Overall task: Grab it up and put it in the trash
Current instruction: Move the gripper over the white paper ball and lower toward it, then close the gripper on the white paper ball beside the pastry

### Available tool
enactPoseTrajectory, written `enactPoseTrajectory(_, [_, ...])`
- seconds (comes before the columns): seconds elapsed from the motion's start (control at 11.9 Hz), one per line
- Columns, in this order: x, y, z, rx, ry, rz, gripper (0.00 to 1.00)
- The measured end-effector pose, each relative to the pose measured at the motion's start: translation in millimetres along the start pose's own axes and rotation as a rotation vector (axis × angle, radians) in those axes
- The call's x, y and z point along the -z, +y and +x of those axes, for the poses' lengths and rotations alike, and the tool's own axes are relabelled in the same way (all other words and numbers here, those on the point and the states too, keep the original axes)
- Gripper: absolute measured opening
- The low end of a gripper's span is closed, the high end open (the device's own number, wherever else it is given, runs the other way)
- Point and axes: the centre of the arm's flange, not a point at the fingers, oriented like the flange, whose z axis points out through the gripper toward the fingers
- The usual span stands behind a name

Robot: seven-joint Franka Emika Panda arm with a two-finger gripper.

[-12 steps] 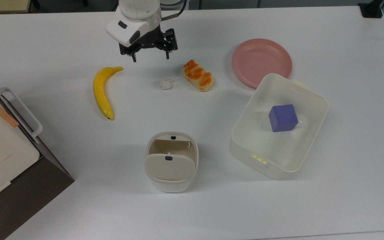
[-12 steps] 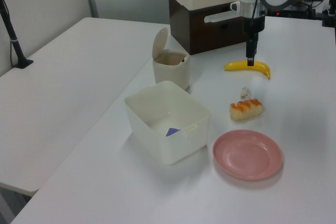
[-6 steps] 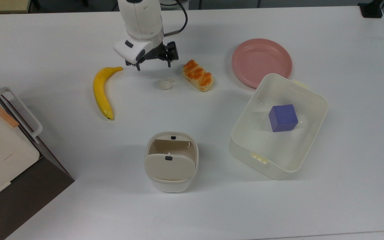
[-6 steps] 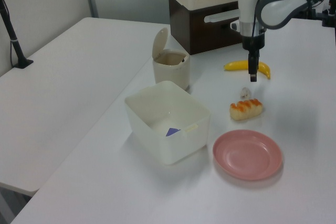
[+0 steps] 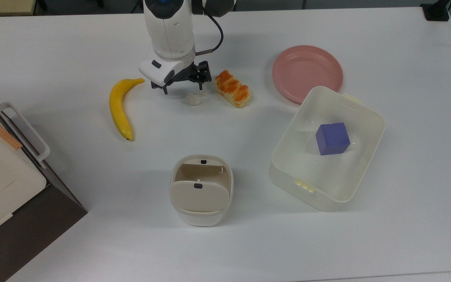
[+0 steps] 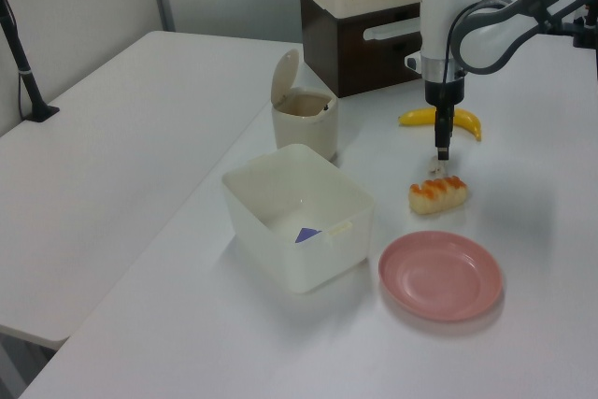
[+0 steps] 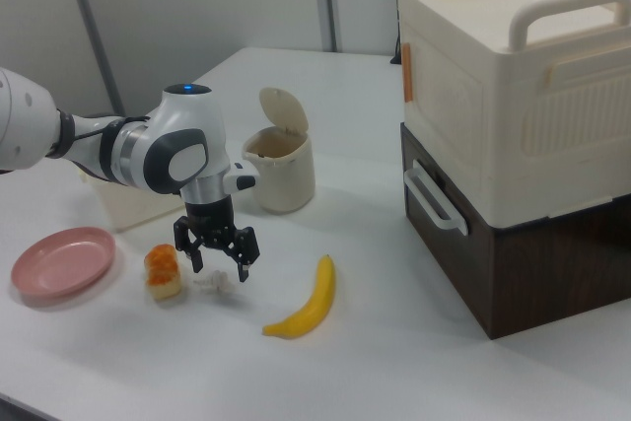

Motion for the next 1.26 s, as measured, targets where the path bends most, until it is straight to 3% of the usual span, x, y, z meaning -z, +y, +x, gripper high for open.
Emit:
enactPoseTrajectory(0.59, [-19.1,-23.2,-0.8,0.042,-0.034,0.001,1.00])
enactPoseTrajectory(1.09, [-27.9,-22.2,6.8,0.042,0.004,-0.006,0.99])
enactPoseTrajectory(1.26, [-33.3,-22.2,7.0,0.042,-0.006,-0.005,0.91])
